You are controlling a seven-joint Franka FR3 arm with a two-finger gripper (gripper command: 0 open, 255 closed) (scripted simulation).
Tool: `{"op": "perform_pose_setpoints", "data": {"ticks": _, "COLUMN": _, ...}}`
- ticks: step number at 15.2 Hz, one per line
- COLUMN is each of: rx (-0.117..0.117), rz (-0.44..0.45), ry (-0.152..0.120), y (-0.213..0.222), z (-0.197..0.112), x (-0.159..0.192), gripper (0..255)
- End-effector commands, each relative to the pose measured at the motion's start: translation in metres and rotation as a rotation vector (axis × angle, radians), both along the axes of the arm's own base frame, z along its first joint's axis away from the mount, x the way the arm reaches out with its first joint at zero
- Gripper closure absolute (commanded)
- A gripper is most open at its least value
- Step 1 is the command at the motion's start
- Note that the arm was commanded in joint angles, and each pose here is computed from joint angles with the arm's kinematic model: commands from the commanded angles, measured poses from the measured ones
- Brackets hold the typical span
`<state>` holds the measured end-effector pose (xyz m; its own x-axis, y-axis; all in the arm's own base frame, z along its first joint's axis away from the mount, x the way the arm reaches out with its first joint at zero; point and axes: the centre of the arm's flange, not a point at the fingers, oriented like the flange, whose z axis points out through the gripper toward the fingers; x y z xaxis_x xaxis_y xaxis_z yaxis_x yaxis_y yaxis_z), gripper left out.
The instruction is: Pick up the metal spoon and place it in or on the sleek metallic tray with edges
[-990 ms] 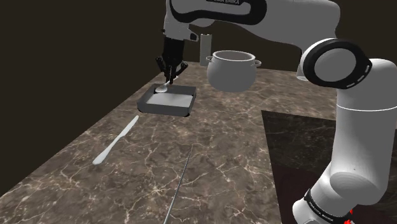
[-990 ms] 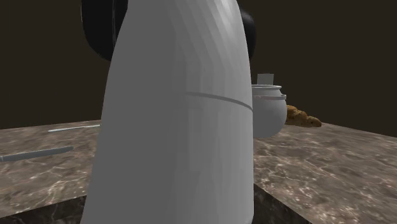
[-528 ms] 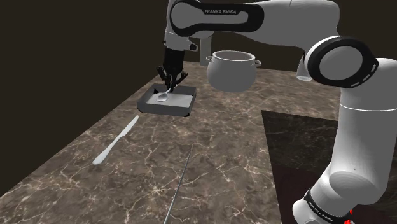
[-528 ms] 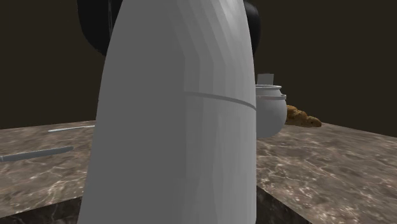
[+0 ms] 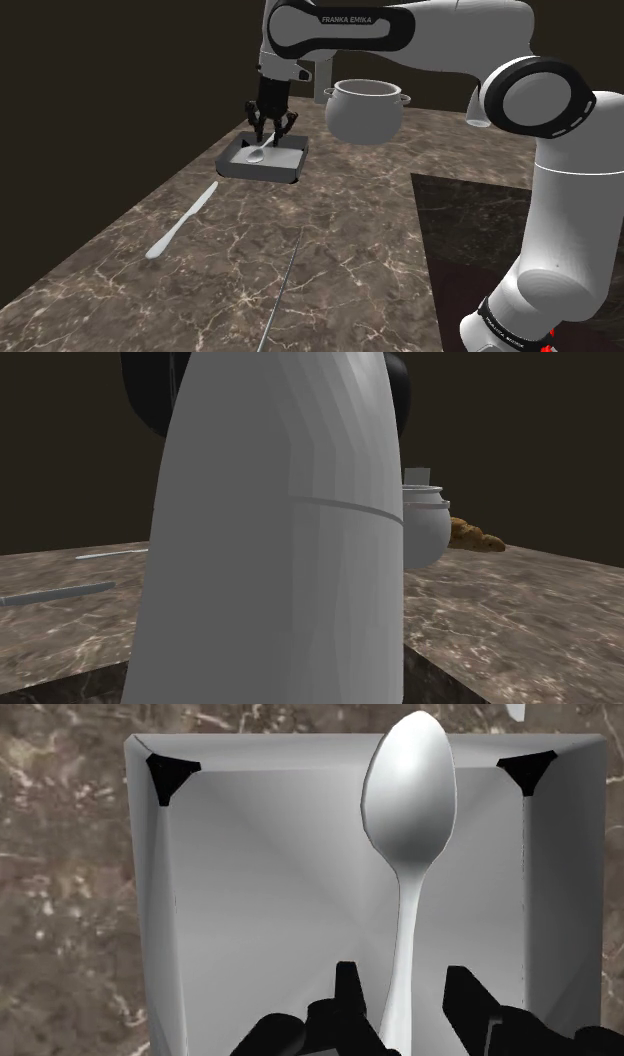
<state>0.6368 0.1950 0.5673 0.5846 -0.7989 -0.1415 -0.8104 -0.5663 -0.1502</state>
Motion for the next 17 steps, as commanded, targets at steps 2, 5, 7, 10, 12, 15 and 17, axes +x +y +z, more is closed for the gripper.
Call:
{"op": "perform_pose_setpoints", "data": {"ticks": 2, "rx": 0.0, "rz": 0.0, "ry": 0.0, "y": 0.0, "z": 0.0, "x": 0.0, "gripper": 0}}
{"op": "perform_pose_setpoints", "data": {"ticks": 5, "rx": 0.0, "rz": 0.0, "ry": 0.0, "y": 0.0, "z": 0.0, "x": 0.0, "gripper": 0}}
{"op": "perform_pose_setpoints", "data": {"ticks": 7, "rx": 0.0, "rz": 0.0, "ry": 0.0, "y": -0.005, "z": 0.026, "x": -0.001, "gripper": 0}}
{"op": "perform_pose_setpoints", "data": {"ticks": 10, "rx": 0.0, "rz": 0.0, "ry": 0.0, "y": -0.01, "z": 0.049, "x": -0.002, "gripper": 0}}
{"op": "perform_pose_setpoints", "data": {"ticks": 12, "rx": 0.0, "rz": 0.0, "ry": 0.0, "y": -0.01, "z": 0.049, "x": -0.002, "gripper": 0}}
{"op": "perform_pose_setpoints", "data": {"ticks": 15, "rx": 0.0, "rz": 0.0, "ry": 0.0, "y": -0.01, "z": 0.049, "x": -0.002, "gripper": 0}}
{"op": "perform_pose_setpoints", "data": {"ticks": 17, "rx": 0.0, "rz": 0.0, "ry": 0.0, "y": -0.01, "z": 0.049, "x": -0.002, "gripper": 0}}
